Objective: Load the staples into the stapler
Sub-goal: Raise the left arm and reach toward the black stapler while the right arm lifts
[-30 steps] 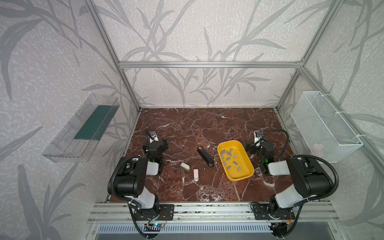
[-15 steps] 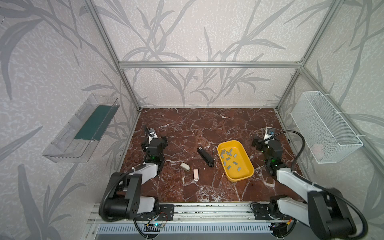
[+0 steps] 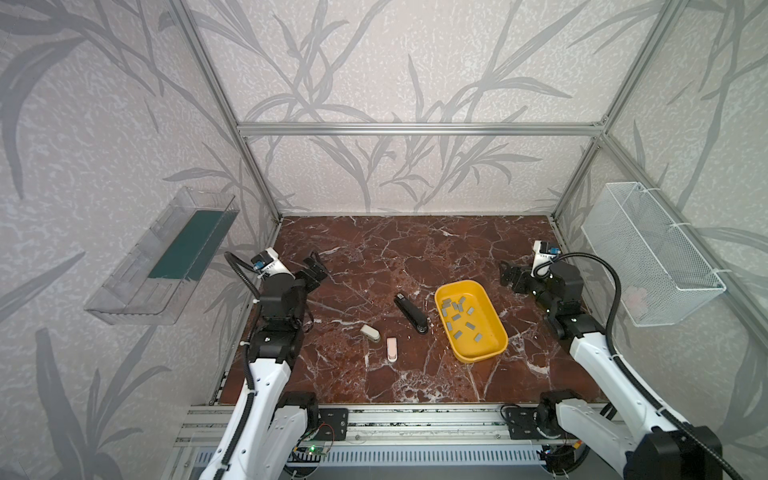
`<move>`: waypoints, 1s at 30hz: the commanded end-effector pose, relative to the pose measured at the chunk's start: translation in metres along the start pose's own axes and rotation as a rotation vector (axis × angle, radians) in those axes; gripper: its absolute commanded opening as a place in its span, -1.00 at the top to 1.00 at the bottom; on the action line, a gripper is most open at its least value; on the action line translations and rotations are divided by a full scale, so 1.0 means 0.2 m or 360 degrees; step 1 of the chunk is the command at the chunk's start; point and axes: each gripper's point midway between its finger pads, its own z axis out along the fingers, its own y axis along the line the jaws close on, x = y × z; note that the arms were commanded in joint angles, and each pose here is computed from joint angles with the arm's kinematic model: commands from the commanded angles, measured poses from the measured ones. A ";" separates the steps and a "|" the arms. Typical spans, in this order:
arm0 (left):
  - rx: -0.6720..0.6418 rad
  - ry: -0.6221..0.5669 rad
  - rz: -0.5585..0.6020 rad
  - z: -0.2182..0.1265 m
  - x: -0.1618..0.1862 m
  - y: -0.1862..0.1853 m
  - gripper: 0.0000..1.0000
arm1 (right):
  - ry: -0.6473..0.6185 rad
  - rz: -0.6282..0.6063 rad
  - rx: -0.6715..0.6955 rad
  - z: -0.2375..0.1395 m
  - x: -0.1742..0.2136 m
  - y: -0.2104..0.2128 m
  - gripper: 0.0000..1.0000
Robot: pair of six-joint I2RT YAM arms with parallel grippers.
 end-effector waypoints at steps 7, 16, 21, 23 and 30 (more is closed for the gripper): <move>0.0719 -0.0076 0.0134 -0.15 -0.53 -0.74 -0.98 | 0.0099 0.0006 -0.0294 -0.06 0.03 0.37 -0.98; 0.0976 0.0138 0.1339 0.14 0.13 -1.05 -0.98 | 0.0067 0.0053 -0.0143 -0.07 0.09 0.25 -0.98; 0.1275 0.0822 0.2153 0.10 0.85 -0.95 -0.98 | 0.0073 0.0158 -0.0052 -0.06 0.11 0.16 -0.98; 0.1317 0.0907 0.2362 0.08 0.99 -0.90 -0.98 | 0.0071 0.0190 -0.0076 -0.07 0.11 0.15 -0.98; 0.1628 0.1083 0.2701 -0.04 1.20 -0.85 -0.64 | -0.0056 0.0306 0.0021 -0.10 0.15 0.03 -0.98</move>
